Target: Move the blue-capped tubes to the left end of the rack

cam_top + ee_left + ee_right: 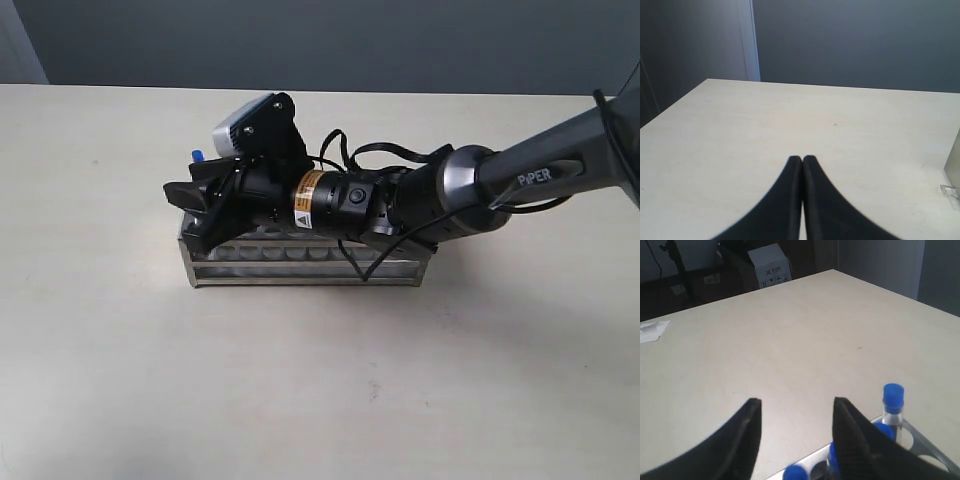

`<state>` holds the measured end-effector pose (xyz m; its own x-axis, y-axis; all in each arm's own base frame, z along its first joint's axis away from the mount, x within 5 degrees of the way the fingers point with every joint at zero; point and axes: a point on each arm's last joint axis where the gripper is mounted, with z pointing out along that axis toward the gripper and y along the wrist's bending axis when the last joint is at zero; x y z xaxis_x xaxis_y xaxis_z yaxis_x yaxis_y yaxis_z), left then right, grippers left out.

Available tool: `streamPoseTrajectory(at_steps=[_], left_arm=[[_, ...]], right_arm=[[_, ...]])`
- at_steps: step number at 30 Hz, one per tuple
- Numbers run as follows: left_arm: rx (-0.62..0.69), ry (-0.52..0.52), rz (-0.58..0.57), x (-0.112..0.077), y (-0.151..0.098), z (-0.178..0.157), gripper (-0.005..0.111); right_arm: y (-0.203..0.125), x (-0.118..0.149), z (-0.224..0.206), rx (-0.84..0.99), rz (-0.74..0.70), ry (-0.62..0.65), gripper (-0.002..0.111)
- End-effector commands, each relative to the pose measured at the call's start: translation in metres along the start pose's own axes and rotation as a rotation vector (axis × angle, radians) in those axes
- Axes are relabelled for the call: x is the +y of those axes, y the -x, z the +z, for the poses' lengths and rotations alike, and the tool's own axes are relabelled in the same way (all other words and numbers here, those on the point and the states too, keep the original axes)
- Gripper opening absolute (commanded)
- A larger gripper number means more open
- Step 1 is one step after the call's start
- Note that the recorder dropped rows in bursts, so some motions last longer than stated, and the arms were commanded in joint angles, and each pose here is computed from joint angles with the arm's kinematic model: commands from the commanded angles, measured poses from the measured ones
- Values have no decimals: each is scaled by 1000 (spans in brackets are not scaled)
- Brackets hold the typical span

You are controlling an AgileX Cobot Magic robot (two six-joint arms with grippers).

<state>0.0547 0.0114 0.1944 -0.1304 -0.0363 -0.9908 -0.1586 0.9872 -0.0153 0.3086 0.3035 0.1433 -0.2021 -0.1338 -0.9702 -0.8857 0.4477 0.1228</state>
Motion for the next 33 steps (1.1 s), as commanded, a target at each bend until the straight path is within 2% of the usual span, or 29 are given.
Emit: streamPoseTrajectory(at_steps=[1, 2, 3, 4, 5, 8, 11, 14, 16, 17, 21, 23, 26, 29, 33], left_arm=[[-4, -11, -3, -1, -1, 0, 0], [-4, -11, -3, -1, -1, 0, 0], [-4, -11, -3, -1, -1, 0, 0], [-4, -11, -3, -1, -1, 0, 0], [-4, -11, -3, -1, -1, 0, 0], [-4, -11, -3, -1, -1, 0, 0], [-4, -11, -3, -1, -1, 0, 0], [-4, -11, -3, -1, -1, 0, 0], [-4, -11, -3, -1, -1, 0, 0], [-4, -11, -3, -1, -1, 0, 0], [-4, -11, -5, -1, -1, 0, 0], [-4, -11, -5, -1, -1, 0, 0], [-4, -11, -5, -1, -1, 0, 0], [-4, -11, -5, -1, -1, 0, 0], [-4, -11, -5, -1, -1, 0, 0]], right_arm=[[-2, -1, 1, 3, 0, 7, 49], [2, 1, 1, -17, -3, 14, 45], [9, 1, -1, -26, -8, 8, 34], [23, 2, -7, -27, -12, -15, 13], [36, 3, -13, -18, -25, -37, -1], [80, 5, -41, 37, -95, -154, 1], [140, 4, -95, 22, -196, -309, 1], [179, -2, -165, -25, -171, -500, 1], [193, 1, -217, -71, -132, -620, 1], [197, 6, -250, -103, -109, -696, 1], [196, 35, -328, -228, -50, -850, 1], [188, 48, -352, -275, 95, -899, 1], [174, 66, -374, -265, 278, -939, 1], [166, 81, -394, -232, 321, -993, 1], [157, 100, -418, -209, 298, -1057, 1]])
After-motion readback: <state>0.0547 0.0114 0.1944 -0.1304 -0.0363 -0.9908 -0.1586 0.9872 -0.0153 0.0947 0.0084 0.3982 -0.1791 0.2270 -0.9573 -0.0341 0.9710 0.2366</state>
